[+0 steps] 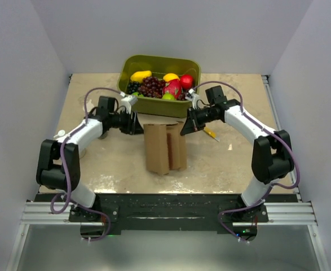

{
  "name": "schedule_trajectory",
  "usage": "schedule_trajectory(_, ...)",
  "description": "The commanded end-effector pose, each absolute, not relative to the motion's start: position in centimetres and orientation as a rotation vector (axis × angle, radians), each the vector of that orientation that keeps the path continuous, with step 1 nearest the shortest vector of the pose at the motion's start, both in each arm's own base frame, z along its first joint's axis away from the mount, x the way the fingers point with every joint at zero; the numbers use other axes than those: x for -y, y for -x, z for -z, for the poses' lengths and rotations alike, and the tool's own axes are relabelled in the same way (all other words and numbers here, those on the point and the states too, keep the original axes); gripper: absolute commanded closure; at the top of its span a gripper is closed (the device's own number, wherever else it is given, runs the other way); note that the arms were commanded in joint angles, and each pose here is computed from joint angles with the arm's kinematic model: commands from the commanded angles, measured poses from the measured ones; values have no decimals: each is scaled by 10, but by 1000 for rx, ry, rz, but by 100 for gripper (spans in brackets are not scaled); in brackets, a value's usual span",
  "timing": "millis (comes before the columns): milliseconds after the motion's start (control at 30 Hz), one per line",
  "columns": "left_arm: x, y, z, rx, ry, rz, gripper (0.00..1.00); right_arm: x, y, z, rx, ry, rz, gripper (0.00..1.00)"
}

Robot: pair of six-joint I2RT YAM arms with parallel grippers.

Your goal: Unpack the express box

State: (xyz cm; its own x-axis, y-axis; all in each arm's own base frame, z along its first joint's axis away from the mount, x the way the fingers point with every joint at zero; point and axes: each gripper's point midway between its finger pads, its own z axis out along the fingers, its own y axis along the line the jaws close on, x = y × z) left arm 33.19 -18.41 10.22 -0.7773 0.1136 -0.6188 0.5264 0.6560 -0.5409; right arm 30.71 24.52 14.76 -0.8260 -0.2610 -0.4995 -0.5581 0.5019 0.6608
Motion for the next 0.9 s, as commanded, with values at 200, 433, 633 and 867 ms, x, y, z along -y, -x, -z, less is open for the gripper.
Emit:
schedule_trajectory(200, 153, -361, -216, -2148, -525, 701, 35, -195, -359, -178, -2534, 298, -683, 100)
schedule_trajectory(433, 260, -341, -314, -1742, -872, 964, 13, -176, -367, -192, -2485, 221, -534, 100)
schedule_trajectory(633, 339, -300, -316, -1589, -1107, 1252, 20, -182, -367, -187, -2500, 203, -577, 100)
schedule_trajectory(867, 379, -304, -240, -1672, -1213, 1193, 27, -184, -370, -193, -2489, 192, -600, 100)
